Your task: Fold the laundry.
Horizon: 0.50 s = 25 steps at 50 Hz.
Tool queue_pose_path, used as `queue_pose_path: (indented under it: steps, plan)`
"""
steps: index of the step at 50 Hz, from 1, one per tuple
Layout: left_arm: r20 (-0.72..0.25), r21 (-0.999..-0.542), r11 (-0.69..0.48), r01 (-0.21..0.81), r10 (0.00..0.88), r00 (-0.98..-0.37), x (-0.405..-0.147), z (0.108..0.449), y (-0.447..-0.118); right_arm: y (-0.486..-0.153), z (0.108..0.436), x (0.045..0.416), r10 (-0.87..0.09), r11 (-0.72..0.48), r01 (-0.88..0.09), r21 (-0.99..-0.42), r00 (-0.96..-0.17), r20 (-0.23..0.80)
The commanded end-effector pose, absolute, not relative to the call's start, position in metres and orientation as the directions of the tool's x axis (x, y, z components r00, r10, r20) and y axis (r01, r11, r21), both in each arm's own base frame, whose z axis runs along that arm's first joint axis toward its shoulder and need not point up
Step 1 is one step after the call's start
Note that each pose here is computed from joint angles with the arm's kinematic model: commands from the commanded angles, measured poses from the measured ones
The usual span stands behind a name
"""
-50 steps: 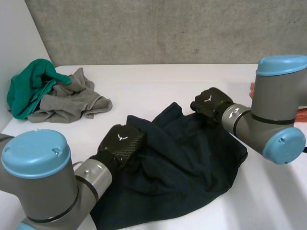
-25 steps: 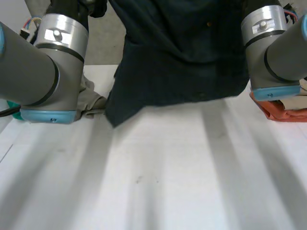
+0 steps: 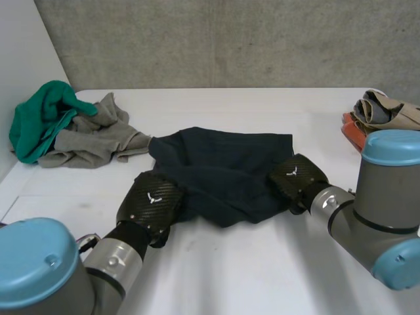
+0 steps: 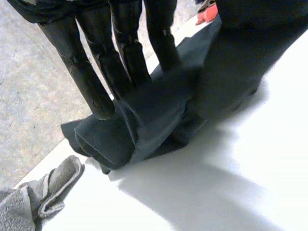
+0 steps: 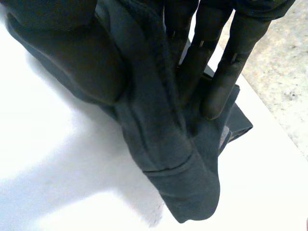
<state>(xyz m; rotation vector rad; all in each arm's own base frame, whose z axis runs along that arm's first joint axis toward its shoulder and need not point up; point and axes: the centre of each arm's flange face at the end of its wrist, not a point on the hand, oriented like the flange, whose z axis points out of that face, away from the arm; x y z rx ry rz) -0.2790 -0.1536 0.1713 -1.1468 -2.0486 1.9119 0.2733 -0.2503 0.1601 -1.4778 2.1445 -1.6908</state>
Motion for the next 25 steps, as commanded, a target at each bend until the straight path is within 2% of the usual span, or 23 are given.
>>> queue_pose_path:
  steps: [1, 7, 10, 13, 14, 17, 18, 22, 25]
  plan:
    - [-0.393, -0.917, -0.185, 0.353, 0.563, -0.727, -0.279, 0.235, -0.138, -0.252, 0.192, 0.26, -0.61, -0.083, -0.614, -0.785, -0.591, 0.527]
    - [-0.388, -0.921, -0.249, 0.299, 0.524, -0.758, -0.283, 0.266, -0.152, -0.256, 0.221, 0.249, -0.552, -0.062, -0.523, -0.85, -0.691, 0.466]
    - [-0.387, -0.921, -0.253, 0.296, 0.502, -0.774, -0.283, 0.271, -0.163, -0.259, 0.225, 0.241, -0.539, -0.008, -0.481, -0.877, -0.736, 0.409]
    - [-0.386, -0.922, -0.218, 0.319, 0.476, -0.79, -0.284, 0.264, -0.188, -0.259, 0.226, 0.236, -0.543, 0.053, -0.464, -0.884, -0.756, 0.364]
    - [-0.383, -0.924, -0.192, 0.331, 0.463, -0.8, -0.283, 0.259, -0.202, -0.259, 0.224, 0.231, -0.545, 0.097, -0.461, -0.882, -0.766, 0.34]
    - [-0.372, -0.927, -0.134, 0.351, 0.457, -0.808, -0.282, 0.248, -0.219, -0.257, 0.222, 0.227, -0.558, 0.134, -0.469, -0.873, -0.764, 0.325]
    - [-0.356, -0.928, -0.073, 0.366, 0.468, -0.809, -0.281, 0.237, -0.226, -0.255, 0.219, 0.225, -0.565, 0.148, -0.477, -0.866, -0.76, 0.322]
    - [-0.289, -0.915, 0.099, 0.392, 0.517, -0.806, -0.28, 0.209, -0.233, -0.251, 0.213, 0.228, -0.602, 0.132, -0.478, -0.868, -0.735, 0.314]
    - [-0.239, -0.905, 0.175, 0.387, 0.544, -0.804, -0.279, 0.199, -0.231, -0.249, 0.207, 0.228, -0.619, 0.121, -0.483, -0.867, -0.72, 0.315]
